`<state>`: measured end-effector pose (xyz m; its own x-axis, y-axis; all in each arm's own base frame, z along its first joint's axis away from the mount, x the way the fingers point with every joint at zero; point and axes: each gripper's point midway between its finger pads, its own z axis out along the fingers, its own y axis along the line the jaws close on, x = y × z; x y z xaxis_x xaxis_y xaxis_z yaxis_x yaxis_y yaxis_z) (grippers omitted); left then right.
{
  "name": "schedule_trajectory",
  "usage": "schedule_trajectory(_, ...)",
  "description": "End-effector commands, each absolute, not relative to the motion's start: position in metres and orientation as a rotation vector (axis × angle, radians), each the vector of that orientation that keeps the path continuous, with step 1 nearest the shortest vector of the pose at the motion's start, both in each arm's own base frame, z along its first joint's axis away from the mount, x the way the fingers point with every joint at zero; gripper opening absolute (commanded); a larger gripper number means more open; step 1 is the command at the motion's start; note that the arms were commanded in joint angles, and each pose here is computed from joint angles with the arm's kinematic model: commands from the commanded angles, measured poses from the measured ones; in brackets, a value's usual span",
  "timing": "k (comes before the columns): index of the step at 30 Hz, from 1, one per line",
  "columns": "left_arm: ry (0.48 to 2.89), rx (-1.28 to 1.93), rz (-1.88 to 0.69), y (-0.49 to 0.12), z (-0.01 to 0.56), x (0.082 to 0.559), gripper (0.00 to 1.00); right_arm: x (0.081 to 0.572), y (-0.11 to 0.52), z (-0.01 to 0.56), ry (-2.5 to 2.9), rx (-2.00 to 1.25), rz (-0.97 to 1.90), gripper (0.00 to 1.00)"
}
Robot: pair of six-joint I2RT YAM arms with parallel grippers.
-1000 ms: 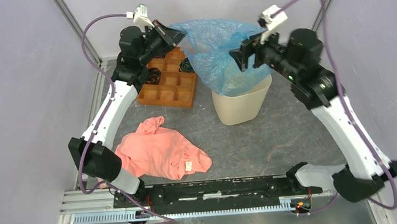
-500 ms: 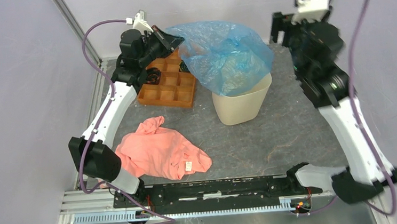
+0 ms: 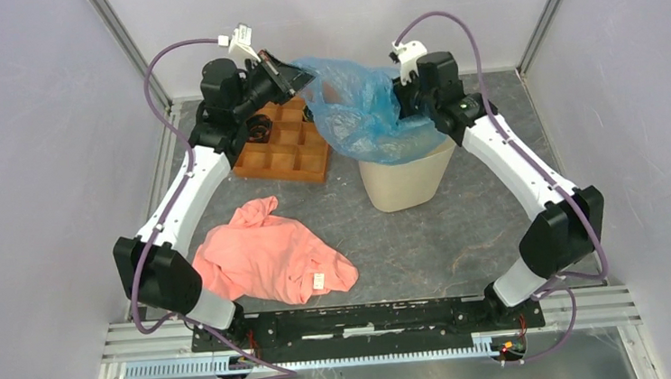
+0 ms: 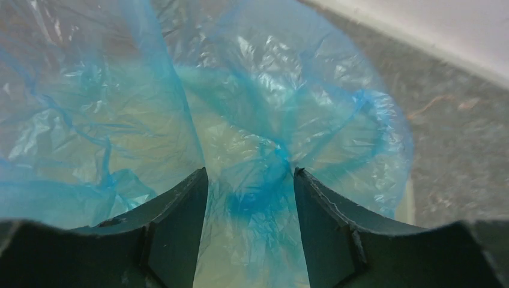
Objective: Put the trash bags into the trash bin
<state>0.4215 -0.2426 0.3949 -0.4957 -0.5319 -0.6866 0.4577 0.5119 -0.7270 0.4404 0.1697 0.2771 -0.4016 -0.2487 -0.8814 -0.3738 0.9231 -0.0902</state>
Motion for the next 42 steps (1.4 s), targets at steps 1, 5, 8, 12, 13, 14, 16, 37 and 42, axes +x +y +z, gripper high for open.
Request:
schedule_trajectory(1, 1.631, 0.022, -1.368, -0.263, 0.423, 0.397, 0.02, 0.434, 0.180, 0.266, 2.035, -0.442, 0.229, 0.61)
schedule_trajectory(5, 1.644, 0.029, -1.448, -0.284, 0.414, 0.392, 0.02, 0.446, 0.179, 0.245, 2.045, -0.410, 0.216, 0.60)
schedule_trajectory(8, 1.644, -0.003, -1.484, -0.289, 0.411, 0.397, 0.02, 0.456, 0.195, 0.227, 2.071, -0.428, 0.330, 0.59)
schedule_trajectory(12, 1.677, -0.054, -1.520, -0.295, 0.399, 0.410, 0.02, 0.454, 0.208, 0.210, 2.093, -0.429, 0.426, 0.59)
schedule_trajectory(13, 1.688, -0.061, -1.544, -0.299, 0.395, 0.412, 0.02, 0.454, 0.210, 0.206, 2.087, -0.425, 0.438, 0.59)
schedule_trajectory(14, 1.688, -0.064, -1.570, -0.302, 0.392, 0.413, 0.02, 0.453, 0.212, 0.200, 2.089, -0.411, 0.456, 0.59)
schedule_trajectory(16, 1.679, -0.067, -1.602, -0.304, 0.392, 0.412, 0.02, 0.445, 0.226, 0.188, 2.103, -0.415, 0.558, 0.57)
schedule_trajectory(37, 1.765, -0.072, -1.276, -0.264, 0.385, 0.404, 0.02, 0.400, 0.195, 0.283, 1.954, -0.467, 0.450, 0.83)
schedule_trajectory(42, 1.750, -0.065, -1.196, -0.252, 0.387, 0.406, 0.02, 0.377, 0.170, 0.332, 1.858, -0.449, 0.356, 0.96)
